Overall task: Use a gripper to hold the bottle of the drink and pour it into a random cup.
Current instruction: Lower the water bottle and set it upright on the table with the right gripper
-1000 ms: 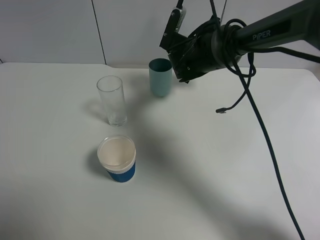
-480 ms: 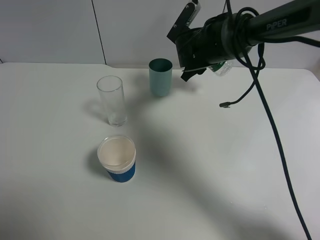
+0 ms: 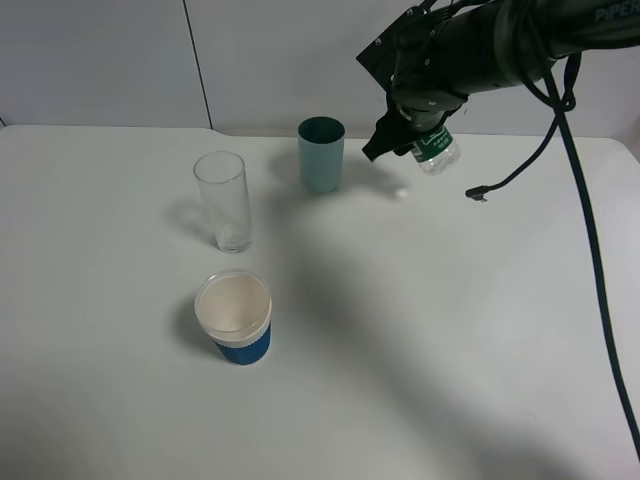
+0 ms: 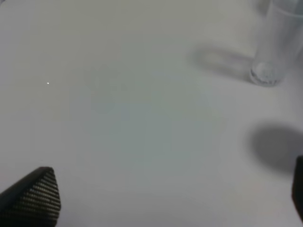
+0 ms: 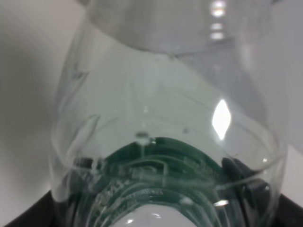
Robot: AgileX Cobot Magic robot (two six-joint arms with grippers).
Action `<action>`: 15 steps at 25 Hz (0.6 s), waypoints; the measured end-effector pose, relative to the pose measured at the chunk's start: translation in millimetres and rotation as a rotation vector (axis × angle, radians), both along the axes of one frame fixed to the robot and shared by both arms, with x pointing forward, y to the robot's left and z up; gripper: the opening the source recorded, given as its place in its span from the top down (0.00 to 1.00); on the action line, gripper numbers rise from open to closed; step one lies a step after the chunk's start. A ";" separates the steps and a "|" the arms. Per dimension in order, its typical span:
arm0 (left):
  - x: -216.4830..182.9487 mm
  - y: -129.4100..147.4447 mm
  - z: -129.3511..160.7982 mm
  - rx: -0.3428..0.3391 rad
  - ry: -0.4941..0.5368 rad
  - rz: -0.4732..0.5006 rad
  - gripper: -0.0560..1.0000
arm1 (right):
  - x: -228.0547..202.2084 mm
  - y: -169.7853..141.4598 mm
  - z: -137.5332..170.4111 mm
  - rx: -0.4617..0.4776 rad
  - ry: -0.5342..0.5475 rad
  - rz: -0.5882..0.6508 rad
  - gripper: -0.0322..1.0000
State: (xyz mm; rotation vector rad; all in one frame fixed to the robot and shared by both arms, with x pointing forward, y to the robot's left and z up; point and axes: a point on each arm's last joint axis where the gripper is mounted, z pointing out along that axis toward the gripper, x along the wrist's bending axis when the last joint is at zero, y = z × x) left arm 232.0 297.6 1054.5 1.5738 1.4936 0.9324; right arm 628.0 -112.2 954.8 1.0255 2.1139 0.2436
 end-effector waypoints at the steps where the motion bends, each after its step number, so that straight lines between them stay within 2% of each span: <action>1: 0.0 0.0 0.0 0.000 0.000 0.000 0.01 | 0.3 -0.2 -1.0 0.010 0.014 0.013 0.44; 7: 0.0 0.0 0.0 0.000 0.000 0.000 0.01 | 2.8 -4.9 -2.9 0.093 0.078 0.049 0.44; 15: 0.0 0.0 0.0 0.000 0.000 0.000 0.01 | 8.1 -17.4 9.3 0.175 0.084 0.079 0.44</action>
